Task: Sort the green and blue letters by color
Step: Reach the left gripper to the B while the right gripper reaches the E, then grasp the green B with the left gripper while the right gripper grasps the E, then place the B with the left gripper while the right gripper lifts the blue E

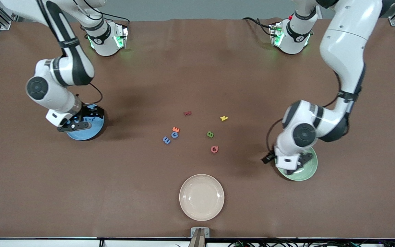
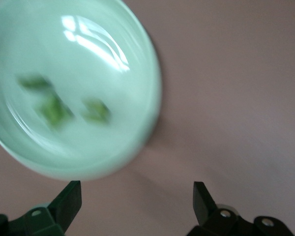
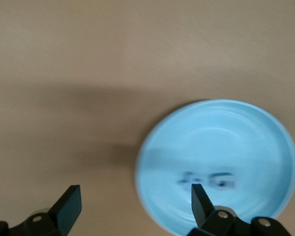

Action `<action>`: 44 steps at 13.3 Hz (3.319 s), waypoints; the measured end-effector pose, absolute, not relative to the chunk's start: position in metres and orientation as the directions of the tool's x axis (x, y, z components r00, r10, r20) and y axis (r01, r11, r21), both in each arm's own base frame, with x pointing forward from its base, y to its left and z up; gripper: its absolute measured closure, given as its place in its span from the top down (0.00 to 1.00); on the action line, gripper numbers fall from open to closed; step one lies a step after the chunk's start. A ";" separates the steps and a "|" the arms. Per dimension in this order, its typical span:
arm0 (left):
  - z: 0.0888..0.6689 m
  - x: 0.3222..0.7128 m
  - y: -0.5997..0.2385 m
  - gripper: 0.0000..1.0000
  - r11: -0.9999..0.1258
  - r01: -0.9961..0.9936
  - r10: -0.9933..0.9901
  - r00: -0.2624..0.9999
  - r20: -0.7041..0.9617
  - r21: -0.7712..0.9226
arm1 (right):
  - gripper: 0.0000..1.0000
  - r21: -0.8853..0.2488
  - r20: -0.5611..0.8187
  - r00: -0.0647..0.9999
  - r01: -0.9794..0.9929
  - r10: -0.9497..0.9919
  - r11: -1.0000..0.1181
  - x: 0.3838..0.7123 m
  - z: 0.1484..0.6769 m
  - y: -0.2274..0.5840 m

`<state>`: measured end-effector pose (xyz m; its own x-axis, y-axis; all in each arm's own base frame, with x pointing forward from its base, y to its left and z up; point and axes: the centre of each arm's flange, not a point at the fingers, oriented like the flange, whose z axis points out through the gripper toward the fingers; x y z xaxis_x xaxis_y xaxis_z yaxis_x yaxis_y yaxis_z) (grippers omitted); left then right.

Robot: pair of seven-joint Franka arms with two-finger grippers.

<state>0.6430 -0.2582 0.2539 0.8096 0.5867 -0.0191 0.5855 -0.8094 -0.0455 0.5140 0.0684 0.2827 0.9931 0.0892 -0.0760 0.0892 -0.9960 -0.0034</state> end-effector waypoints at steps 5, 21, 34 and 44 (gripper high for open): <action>0.256 0.562 -0.421 0.98 -0.790 0.613 0.613 0.790 -0.007 -0.013 | 0.99 0.012 -0.044 0.961 -0.272 -0.272 -0.962 0.527 0.280 0.211; 0.174 0.543 -0.481 0.43 -0.496 0.868 0.868 0.495 -0.047 -0.004 | 0.79 -0.032 -0.069 0.795 -0.606 -0.603 -0.795 0.577 0.195 0.365; 0.293 0.637 -0.240 0.29 -0.653 0.742 0.750 0.662 0.010 -0.154 | 0.56 -0.015 -0.065 0.800 -0.599 -0.597 -0.801 0.575 0.177 0.366; 0.232 0.671 -0.109 0.29 -0.735 0.673 0.677 0.736 -0.030 -0.083 | 0.50 -0.008 -0.038 0.810 -0.586 -0.585 -0.810 0.579 0.178 0.361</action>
